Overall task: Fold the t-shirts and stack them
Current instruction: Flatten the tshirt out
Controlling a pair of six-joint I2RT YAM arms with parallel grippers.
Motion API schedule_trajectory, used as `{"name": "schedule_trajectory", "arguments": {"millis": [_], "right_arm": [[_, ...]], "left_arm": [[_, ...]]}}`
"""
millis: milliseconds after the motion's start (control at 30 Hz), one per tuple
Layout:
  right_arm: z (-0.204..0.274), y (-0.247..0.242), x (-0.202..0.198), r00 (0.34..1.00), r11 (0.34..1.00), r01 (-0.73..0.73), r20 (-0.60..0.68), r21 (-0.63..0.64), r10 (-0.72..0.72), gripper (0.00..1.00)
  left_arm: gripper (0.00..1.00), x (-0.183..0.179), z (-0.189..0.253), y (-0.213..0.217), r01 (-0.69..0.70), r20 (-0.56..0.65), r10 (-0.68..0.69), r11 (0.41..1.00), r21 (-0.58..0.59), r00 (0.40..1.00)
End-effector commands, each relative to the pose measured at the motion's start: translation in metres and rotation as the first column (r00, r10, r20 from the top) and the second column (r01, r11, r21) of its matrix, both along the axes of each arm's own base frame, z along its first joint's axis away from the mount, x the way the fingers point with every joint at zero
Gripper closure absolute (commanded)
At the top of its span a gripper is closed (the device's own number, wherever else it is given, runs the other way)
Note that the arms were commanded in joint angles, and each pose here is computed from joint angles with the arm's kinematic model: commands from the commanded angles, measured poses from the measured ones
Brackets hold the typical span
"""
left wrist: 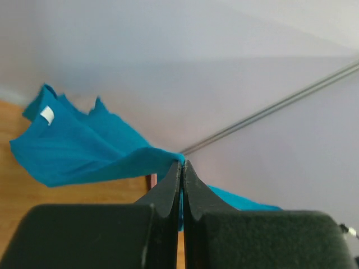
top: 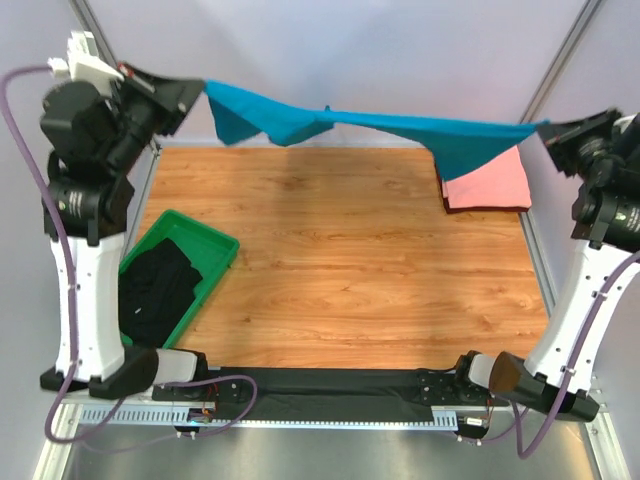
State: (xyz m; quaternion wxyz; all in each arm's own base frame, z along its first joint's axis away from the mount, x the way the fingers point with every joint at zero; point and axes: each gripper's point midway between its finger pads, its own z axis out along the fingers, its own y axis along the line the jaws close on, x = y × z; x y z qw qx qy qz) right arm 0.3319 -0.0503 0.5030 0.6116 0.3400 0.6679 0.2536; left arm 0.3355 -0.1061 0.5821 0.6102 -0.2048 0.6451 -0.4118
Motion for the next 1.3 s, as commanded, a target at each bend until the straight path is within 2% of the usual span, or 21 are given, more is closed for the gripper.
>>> {"name": "schedule_trajectory", "arguments": {"millis": [0, 100, 133, 167, 200, 233, 300, 367, 400, 467, 500, 533, 667, 833, 933, 967, 1100, 1267], "right_arm": [[-0.074, -0.021, 0.000, 0.978, 0.994, 0.049, -0.197, -0.102, -0.069, 1.00], [-0.129, -0.021, -0.013, 0.944, 0.990, 0.066, -0.314, -0.121, -0.101, 1.00], [-0.155, -0.019, -0.021, 0.925, 0.991, 0.072, -0.365, -0.111, -0.108, 1.00], [-0.170, -0.019, -0.027, 0.911, 0.992, 0.080, -0.397, -0.102, -0.114, 1.00], [-0.184, -0.017, -0.033, 0.896, 0.992, 0.086, -0.428, -0.093, -0.118, 1.00], [-0.191, -0.015, -0.042, 0.890, 0.991, 0.092, -0.438, -0.098, -0.126, 1.00], [-0.229, -0.020, -0.061, 0.825, 0.984, 0.147, -0.536, -0.101, -0.179, 1.00], [-0.244, -0.025, -0.076, 0.794, 0.973, 0.196, -0.562, -0.123, -0.231, 1.00], [-0.268, -0.023, -0.084, 0.762, 0.974, 0.196, -0.608, -0.115, -0.225, 1.00], [-0.287, -0.021, -0.097, 0.735, 0.970, 0.209, -0.635, -0.125, -0.240, 1.00], [-0.317, -0.018, -0.109, 0.686, 0.971, 0.204, -0.690, -0.122, -0.231, 1.00], [-0.326, -0.018, -0.115, 0.665, 0.968, 0.217, -0.707, -0.126, -0.241, 1.00], [-0.341, -0.029, -0.139, 0.589, 0.941, 0.276, -0.739, -0.195, -0.326, 1.00], [-0.339, -0.035, -0.159, 0.550, 0.902, 0.369, -0.729, -0.226, -0.408, 1.00], [-0.337, -0.044, -0.185, 0.481, 0.840, 0.467, -0.718, -0.275, -0.502, 1.00], [-0.336, -0.050, -0.199, 0.429, 0.792, 0.528, -0.709, -0.305, -0.560, 1.00], [-0.318, -0.057, -0.205, 0.466, 0.744, 0.598, -0.627, -0.297, -0.625, 1.00], [-0.319, -0.058, -0.202, 0.442, 0.761, 0.562, -0.659, -0.325, -0.608, 1.00]], "left_arm": [[1.00, 0.013, -0.078, -0.001, -0.007, -0.145, 0.019, 0.997, 0.078, 0.989], [1.00, -0.008, -0.152, 0.003, -0.008, -0.293, 0.044, 0.993, 0.121, 0.955], [1.00, -0.022, -0.190, 0.007, -0.009, -0.373, 0.059, 0.991, 0.135, 0.926], [1.00, -0.031, -0.208, 0.008, -0.004, -0.407, 0.064, 0.989, 0.145, 0.911], [1.00, -0.039, -0.251, 0.013, -0.003, -0.487, 0.086, 0.986, 0.169, 0.869], [1.00, -0.056, -0.262, 0.020, -0.026, -0.496, 0.113, 0.984, 0.179, 0.861], [1.00, -0.070, -0.292, 0.022, -0.014, -0.538, 0.117, 0.981, 0.191, 0.835], [1.00, -0.090, -0.330, 0.022, 0.021, -0.602, 0.104, 0.980, 0.196, 0.791], [1.00, -0.095, -0.340, 0.022, 0.027, -0.621, 0.102, 0.980, 0.195, 0.777], [1.00, -0.109, -0.365, 0.024, 0.045, -0.657, 0.105, 0.977, 0.207, 0.747], [1.00, -0.115, -0.374, 0.028, 0.039, -0.676, 0.125, 0.974, 0.223, 0.726], [1.00, -0.126, -0.386, 0.036, 0.029, -0.705, 0.163, 0.967, 0.253, 0.690], [1.00, -0.141, -0.404, 0.042, 0.040, -0.726, 0.187, 0.958, 0.283, 0.662], [1.00, -0.155, -0.426, 0.030, 0.088, -0.779, 0.119, 0.972, 0.217, 0.615], [1.00, -0.161, -0.435, 0.025, 0.106, -0.793, 0.089, 0.976, 0.190, 0.602], [1.00, -0.162, -0.437, 0.025, 0.106, -0.796, 0.088, 0.977, 0.187, 0.599], [1.00, -0.160, -0.437, 0.020, 0.120, -0.795, 0.068, 0.977, 0.175, 0.603], [1.00, -0.150, -0.439, 0.015, 0.128, -0.789, 0.053, 0.978, 0.166, 0.613]]}}
